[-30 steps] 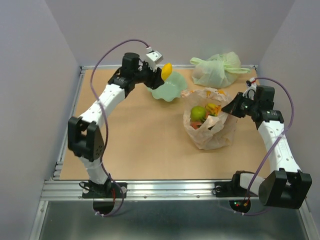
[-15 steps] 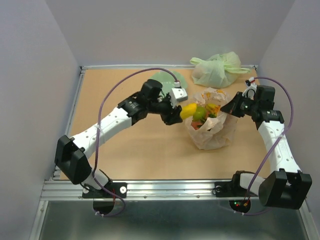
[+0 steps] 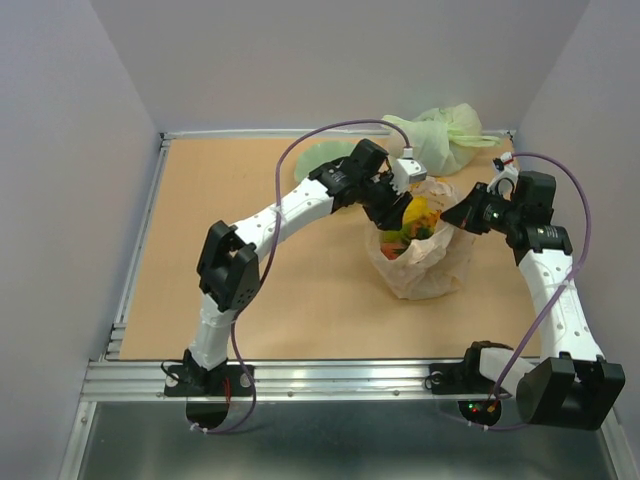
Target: Place the fake fruits into the plastic bag and tie a complex knot
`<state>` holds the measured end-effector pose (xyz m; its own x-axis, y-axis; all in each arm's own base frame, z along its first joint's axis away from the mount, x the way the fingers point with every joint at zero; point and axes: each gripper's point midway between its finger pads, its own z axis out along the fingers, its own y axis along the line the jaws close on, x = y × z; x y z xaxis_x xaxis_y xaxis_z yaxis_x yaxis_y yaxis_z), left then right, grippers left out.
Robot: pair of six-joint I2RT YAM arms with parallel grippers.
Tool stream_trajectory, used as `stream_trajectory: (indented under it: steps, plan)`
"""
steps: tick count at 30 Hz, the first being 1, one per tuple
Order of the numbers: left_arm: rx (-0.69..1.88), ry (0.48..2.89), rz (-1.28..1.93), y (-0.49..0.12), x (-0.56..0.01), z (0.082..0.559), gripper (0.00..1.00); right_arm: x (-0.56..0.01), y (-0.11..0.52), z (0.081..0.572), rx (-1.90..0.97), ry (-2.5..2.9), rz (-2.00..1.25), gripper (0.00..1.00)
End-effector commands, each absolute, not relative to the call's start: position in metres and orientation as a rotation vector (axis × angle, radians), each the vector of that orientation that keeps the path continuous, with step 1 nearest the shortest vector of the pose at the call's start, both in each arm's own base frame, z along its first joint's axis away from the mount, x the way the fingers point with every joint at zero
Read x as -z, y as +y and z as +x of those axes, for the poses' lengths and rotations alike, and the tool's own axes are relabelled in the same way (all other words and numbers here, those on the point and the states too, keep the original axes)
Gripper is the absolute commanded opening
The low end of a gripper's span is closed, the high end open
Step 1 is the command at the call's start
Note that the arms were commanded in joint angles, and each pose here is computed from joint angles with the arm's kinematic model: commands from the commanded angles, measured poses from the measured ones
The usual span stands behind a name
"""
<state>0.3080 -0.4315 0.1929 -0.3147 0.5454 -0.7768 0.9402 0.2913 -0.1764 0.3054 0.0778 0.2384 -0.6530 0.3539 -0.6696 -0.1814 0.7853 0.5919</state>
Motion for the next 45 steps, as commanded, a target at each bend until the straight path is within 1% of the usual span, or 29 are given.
stream_trajectory:
  steps: [1, 2, 3, 5, 6, 7, 10, 14, 18, 22, 23, 25, 27, 28, 29, 30, 31, 32, 37, 38, 42, 45]
  plan:
    - [0.863, 1.902, 1.213, -0.463, -0.228, 0.336, 0.46, -0.262, 0.082, 0.309, -0.811, 2.054, 0.044, 0.00]
    - [0.849, 1.898, 1.183, -0.469, -0.231, 0.345, 0.50, -0.260, 0.082, 0.309, -0.814, 2.058, 0.045, 0.00]
    - [0.853, 1.884, 1.141, -0.479, -0.237, 0.357, 0.60, -0.260, 0.082, 0.309, -0.819, 2.059, 0.043, 0.00]
    - [0.847, 1.822, 1.109, -0.489, -0.252, 0.368, 0.72, -0.260, 0.082, 0.310, -0.817, 2.060, 0.040, 0.01]
    - [0.852, 1.793, 1.092, -0.490, -0.262, 0.370, 0.82, -0.258, 0.082, 0.311, -0.816, 2.065, 0.045, 0.00]
    - [0.868, 1.766, 1.094, -0.492, -0.268, 0.369, 0.99, -0.257, 0.080, 0.312, -0.807, 2.067, 0.049, 0.00]
    - [0.882, 1.668, 1.134, -0.485, -0.290, 0.356, 0.99, -0.259, 0.079, 0.314, -0.801, 2.065, 0.054, 0.00]
    - [0.827, 1.632, 1.186, -0.457, -0.303, 0.337, 0.99, -0.258, 0.079, 0.314, -0.799, 2.067, 0.054, 0.00]
    - [0.810, 1.546, 1.190, -0.406, -0.335, 0.309, 0.99, -0.255, 0.080, 0.314, -0.805, 2.074, 0.049, 0.00]
    - [0.879, 1.443, 1.230, -0.370, -0.358, 0.282, 0.99, -0.254, 0.082, 0.315, -0.821, 2.079, 0.037, 0.00]
    - [0.937, 1.419, 1.298, -0.366, -0.356, 0.264, 0.99, -0.256, 0.083, 0.315, -0.829, 2.074, 0.028, 0.00]
    - [0.926, 1.295, 1.429, -0.356, -0.361, 0.243, 0.99, -0.256, 0.085, 0.316, -0.849, 2.079, 0.026, 0.00]
    - [0.991, 1.180, 1.561, -0.346, -0.361, 0.209, 0.99, -0.259, 0.086, 0.318, -0.854, 2.072, 0.022, 0.00]
    - [0.962, 1.081, 1.629, -0.348, -0.361, 0.197, 0.99, -0.259, 0.086, 0.318, -0.854, 2.073, 0.023, 0.00]
    - [0.936, 1.058, 1.661, -0.347, -0.357, 0.192, 0.99, -0.261, 0.085, 0.318, -0.851, 2.069, 0.021, 0.00]
    - [0.882, 0.986, 1.704, -0.349, -0.358, 0.188, 0.99, -0.262, 0.086, 0.317, -0.856, 2.066, 0.015, 0.00]
    - [0.883, 1.002, 1.722, -0.352, -0.355, 0.183, 0.99, -0.262, 0.086, 0.317, -0.856, 2.066, 0.015, 0.00]
    - [0.815, 0.921, 1.794, -0.357, -0.353, 0.176, 0.99, -0.263, 0.087, 0.316, -0.861, 2.062, 0.009, 0.01]
    - [0.681, 0.777, 1.928, -0.386, -0.336, 0.169, 0.99, -0.262, 0.090, 0.313, -0.886, 2.064, 0.001, 0.01]
    - [0.620, 0.736, 1.943, -0.391, -0.334, 0.173, 0.99, -0.262, 0.090, 0.313, -0.889, 2.065, 0.000, 0.01]
    - [0.519, 0.646, 2.003, -0.413, -0.317, 0.180, 0.99, -0.258, 0.092, 0.311, -0.903, 2.073, -0.001, 0.01]
    - [0.491, 0.591, 2.003, -0.425, -0.316, 0.187, 0.98, -0.255, 0.093, 0.308, -0.918, 2.078, -0.002, 0.01]
